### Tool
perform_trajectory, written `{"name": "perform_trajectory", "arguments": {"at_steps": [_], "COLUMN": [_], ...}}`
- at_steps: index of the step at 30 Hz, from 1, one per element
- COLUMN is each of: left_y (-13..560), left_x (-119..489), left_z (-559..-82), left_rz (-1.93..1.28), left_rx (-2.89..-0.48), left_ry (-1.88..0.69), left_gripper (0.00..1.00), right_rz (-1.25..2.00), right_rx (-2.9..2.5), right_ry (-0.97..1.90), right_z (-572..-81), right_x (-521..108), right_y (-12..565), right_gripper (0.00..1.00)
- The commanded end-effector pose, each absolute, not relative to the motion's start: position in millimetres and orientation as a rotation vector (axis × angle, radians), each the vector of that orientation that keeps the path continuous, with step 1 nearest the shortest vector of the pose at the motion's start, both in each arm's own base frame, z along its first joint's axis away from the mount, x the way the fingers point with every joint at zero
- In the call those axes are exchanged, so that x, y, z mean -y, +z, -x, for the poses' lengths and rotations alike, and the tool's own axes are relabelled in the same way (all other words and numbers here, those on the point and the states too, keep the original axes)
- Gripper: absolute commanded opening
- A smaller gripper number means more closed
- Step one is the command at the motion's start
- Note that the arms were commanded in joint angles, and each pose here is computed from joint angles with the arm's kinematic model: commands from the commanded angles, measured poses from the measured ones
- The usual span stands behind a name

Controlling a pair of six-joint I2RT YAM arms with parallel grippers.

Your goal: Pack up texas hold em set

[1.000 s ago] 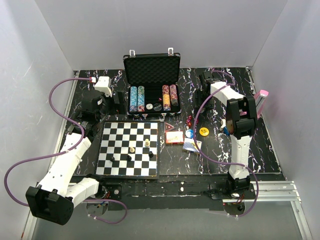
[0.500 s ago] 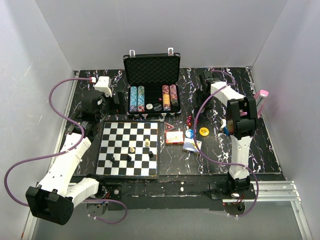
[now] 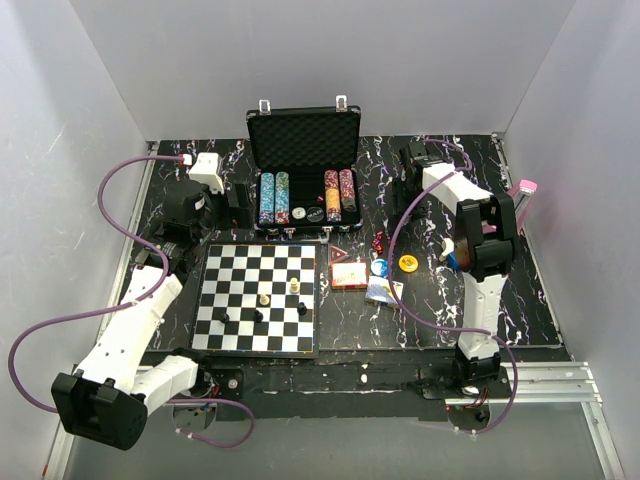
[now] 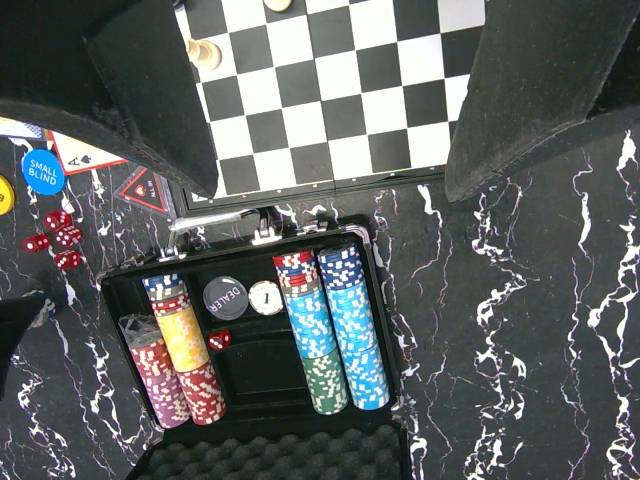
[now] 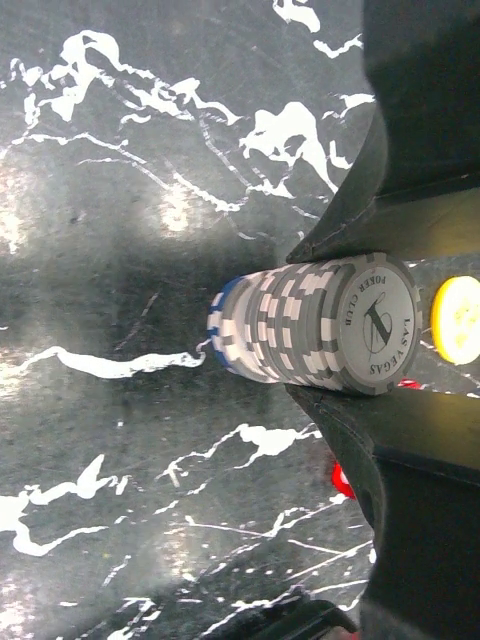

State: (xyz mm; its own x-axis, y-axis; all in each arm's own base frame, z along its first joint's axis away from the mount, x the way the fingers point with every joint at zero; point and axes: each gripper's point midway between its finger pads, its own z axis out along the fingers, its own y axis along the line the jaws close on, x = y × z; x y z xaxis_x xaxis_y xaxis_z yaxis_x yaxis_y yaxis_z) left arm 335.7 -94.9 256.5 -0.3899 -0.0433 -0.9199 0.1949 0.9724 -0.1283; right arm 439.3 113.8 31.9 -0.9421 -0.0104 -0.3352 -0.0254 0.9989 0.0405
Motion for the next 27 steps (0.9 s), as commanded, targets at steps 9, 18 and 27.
{"name": "perform_trajectory", "arguments": {"at_steps": [9,18,27], "left_y": [266.7,276.2,280.4], "left_x": [98.8,150.4,202.6], "left_z": [-332.6,-324.9,-313.9], "left_rz": [-0.109,-0.094,-0.200], "left_rx": [-1.926,-1.983,-2.050], "left_ry": [-0.286,-0.656,-1.033], "left_gripper": [0.98,0.98,0.98], "right_rz": [0.240,0.590,0.873], "right_rx": [-2.593,-2.347,-2.011], "right_ry": [0.149,0.322,0.585], "right_z": [-444.1,-399.4,-320.1], "right_x": [-122.3,-176.6,-250.5], "right_y": [100.2,144.0,200.3], "right_gripper": [0.01,0.01,0.01]}}
